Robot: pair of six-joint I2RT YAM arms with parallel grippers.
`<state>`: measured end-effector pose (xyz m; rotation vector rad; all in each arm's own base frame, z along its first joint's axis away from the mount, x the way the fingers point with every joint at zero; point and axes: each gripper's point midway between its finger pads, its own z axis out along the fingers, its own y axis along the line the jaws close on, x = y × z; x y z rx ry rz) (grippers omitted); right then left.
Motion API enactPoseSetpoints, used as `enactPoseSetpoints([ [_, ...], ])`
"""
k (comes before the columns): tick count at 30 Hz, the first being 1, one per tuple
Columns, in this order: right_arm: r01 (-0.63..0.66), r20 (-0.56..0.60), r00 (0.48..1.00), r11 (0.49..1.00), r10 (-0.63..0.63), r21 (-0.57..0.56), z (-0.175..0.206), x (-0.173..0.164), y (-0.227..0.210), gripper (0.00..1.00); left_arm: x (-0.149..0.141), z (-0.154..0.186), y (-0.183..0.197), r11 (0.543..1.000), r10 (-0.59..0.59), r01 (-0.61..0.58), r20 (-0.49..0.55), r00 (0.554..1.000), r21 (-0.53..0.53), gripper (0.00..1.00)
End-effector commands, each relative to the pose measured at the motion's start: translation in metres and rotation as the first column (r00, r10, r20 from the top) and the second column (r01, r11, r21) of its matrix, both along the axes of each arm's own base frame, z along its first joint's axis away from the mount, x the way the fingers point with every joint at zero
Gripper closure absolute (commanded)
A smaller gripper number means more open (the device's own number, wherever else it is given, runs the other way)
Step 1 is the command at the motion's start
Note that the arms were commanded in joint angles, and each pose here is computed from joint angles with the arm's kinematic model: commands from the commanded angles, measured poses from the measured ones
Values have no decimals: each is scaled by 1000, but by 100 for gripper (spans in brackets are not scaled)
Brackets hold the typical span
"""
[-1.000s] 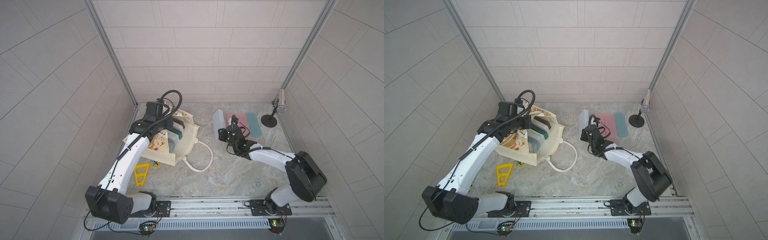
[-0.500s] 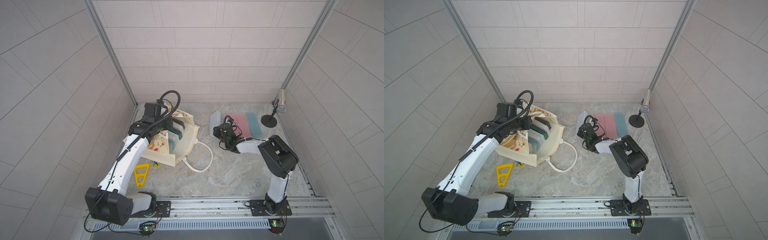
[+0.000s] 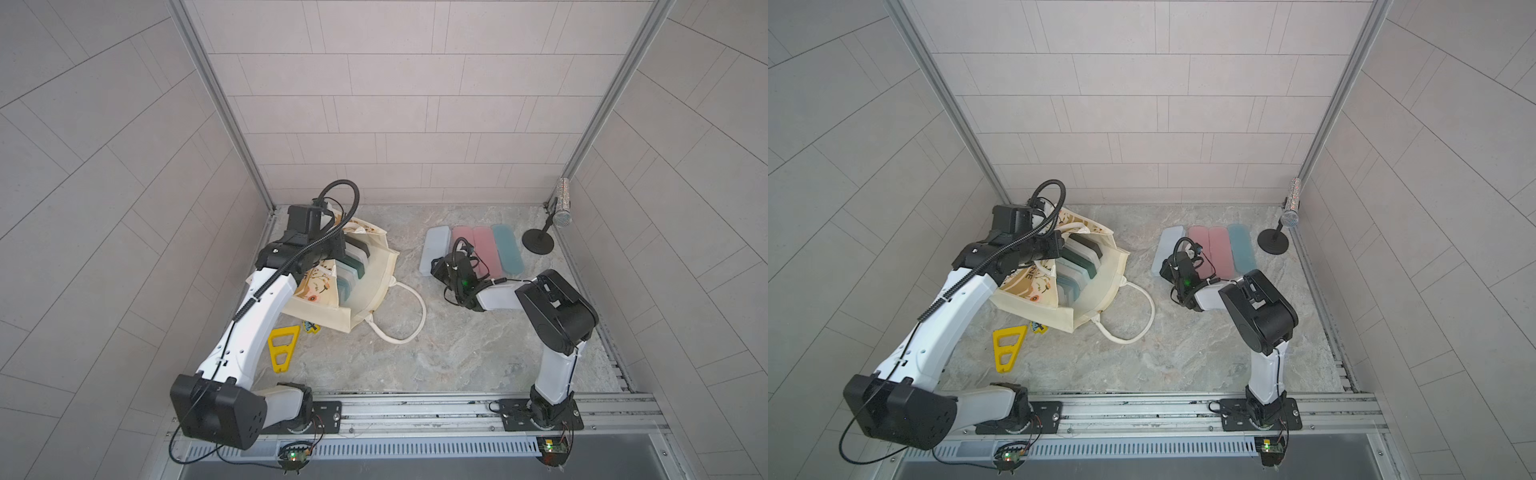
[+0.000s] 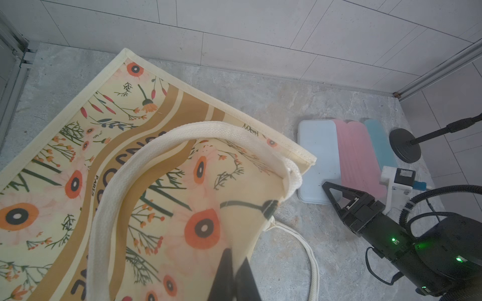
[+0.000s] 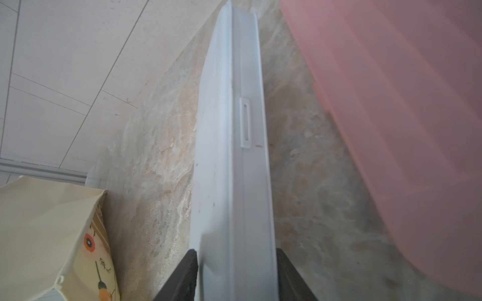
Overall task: Take out the pencil case from the canvas bag
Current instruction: Place the pencil case at the center of the board.
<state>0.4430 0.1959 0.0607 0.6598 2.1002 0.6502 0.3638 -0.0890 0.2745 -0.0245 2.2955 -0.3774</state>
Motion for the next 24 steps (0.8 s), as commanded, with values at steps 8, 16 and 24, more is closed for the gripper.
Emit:
enactPoseSetpoints([
  [8,22,78,997,993,-14,-115,49,-11,-25,45,7,21,0,999,3,1,82,997,-44,100],
  [16,-295,-152,956,838,253,-460,42,4,16,46,13,27,47,971,184,-167,95,978,-170,100],
  [24,-458,-365,888,617,280,-640,33,25,27,50,16,23,76,946,264,-242,78,961,-217,100],
])
